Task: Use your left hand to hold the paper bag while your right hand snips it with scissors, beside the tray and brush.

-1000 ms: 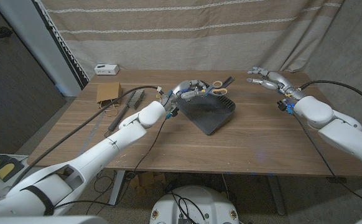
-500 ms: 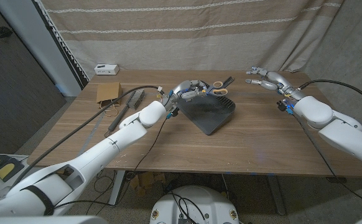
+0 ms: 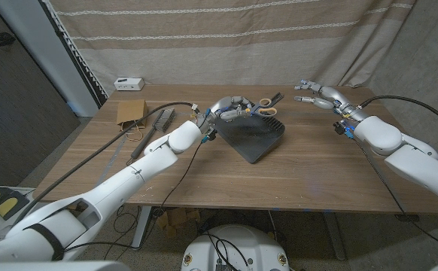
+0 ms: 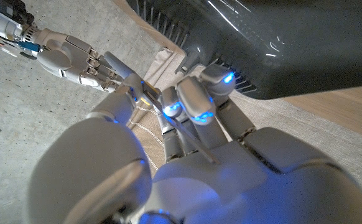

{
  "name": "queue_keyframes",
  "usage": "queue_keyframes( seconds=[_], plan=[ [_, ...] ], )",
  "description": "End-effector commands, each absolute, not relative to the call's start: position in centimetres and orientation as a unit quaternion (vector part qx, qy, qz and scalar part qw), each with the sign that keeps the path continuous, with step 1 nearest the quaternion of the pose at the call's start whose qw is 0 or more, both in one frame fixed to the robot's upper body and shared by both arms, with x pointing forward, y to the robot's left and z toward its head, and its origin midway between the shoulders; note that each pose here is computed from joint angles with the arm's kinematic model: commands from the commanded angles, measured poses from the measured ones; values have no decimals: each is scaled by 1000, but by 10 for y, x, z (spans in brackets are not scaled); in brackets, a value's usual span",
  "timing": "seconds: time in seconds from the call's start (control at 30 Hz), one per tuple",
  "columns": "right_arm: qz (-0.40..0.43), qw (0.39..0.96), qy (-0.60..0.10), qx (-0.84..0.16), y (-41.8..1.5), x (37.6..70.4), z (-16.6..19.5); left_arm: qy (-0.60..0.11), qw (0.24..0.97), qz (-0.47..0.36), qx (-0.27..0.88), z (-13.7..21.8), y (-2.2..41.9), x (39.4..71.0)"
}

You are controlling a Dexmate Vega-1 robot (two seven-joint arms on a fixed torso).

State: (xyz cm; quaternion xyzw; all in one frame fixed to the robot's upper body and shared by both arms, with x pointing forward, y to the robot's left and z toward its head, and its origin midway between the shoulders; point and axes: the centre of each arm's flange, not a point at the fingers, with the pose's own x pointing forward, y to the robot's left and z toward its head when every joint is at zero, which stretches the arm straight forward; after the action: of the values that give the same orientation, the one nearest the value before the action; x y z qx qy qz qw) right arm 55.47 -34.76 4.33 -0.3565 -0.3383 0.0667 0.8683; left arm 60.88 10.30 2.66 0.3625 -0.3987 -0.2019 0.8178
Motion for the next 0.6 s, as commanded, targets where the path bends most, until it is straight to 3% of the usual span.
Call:
queue_keyframes(
  seconds=[0.03,0.6],
  plan=[
    [72,860,-343,-371,-341,549,46,-395,816,-213,365,26,101,609],
    [66,849,-348,-392,-334,541,49,-390,815,-209,374,26,100,612]
  ],
)
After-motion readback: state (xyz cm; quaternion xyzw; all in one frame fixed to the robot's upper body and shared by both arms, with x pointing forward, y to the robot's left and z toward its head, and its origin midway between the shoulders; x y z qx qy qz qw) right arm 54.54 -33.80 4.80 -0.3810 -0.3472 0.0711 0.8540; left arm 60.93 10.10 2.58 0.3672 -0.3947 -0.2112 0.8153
